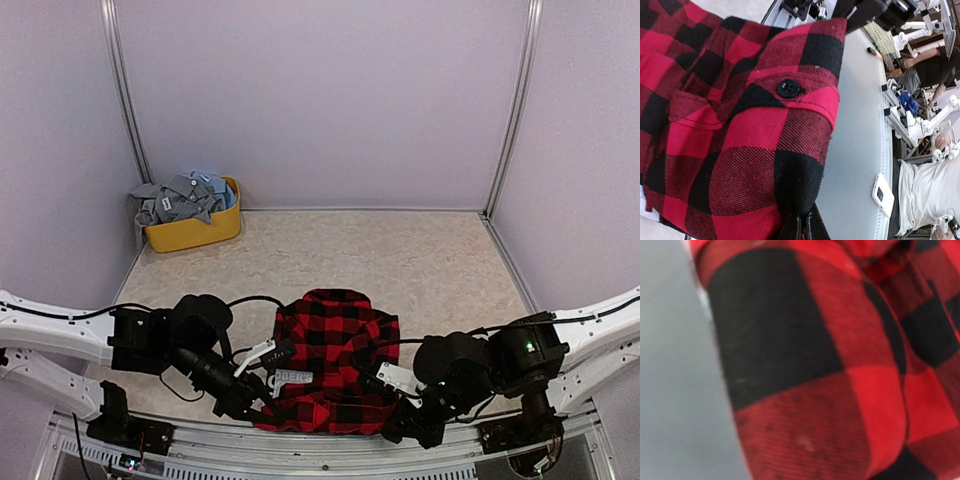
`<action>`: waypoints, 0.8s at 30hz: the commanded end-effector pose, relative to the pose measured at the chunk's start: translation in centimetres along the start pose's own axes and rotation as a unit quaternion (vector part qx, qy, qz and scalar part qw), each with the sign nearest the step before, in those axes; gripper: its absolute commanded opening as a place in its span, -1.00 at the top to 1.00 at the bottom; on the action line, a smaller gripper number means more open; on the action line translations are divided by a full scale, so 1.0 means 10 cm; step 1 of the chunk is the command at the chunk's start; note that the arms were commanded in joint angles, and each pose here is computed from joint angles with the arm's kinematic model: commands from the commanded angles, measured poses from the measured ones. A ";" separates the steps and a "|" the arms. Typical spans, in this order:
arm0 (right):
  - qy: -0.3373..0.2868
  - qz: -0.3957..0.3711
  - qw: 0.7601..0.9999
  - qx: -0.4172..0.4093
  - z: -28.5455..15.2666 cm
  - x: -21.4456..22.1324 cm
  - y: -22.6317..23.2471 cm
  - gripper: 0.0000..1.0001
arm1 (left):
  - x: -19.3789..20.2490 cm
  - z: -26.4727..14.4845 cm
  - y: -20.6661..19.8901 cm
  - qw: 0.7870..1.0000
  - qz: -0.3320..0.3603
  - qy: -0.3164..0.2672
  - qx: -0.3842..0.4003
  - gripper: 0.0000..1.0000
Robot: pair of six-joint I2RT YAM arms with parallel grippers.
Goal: Fold and stack the long sleeve shirts
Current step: Fold the 2/3-rectangle-folded shirt at the center of the board.
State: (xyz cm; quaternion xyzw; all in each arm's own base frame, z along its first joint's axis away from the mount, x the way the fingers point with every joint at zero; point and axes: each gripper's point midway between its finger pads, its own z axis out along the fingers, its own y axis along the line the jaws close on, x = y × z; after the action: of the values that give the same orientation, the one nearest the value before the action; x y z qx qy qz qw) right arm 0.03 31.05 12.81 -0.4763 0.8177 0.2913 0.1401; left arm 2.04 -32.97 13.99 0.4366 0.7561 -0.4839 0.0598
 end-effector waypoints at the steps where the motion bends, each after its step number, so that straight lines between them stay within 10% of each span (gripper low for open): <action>1: -0.025 0.010 0.999 -0.031 -0.26 -0.25 0.12 1.00 | -0.44 -0.24 0.00 0.998 -0.012 -0.055 -0.007 1.00; 24: -0.096 0.201 0.975 0.020 -0.62 -1.14 -1.79 1.00 | -1.84 -0.73 1.34 0.981 -0.119 -0.154 -0.020 1.00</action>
State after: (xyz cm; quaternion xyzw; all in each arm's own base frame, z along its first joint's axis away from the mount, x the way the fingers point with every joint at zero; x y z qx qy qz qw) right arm 19.04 28.16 15.83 -0.2579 0.9006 0.3160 0.1499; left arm 22.20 -36.04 17.46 0.2738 0.8046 -0.5160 0.1071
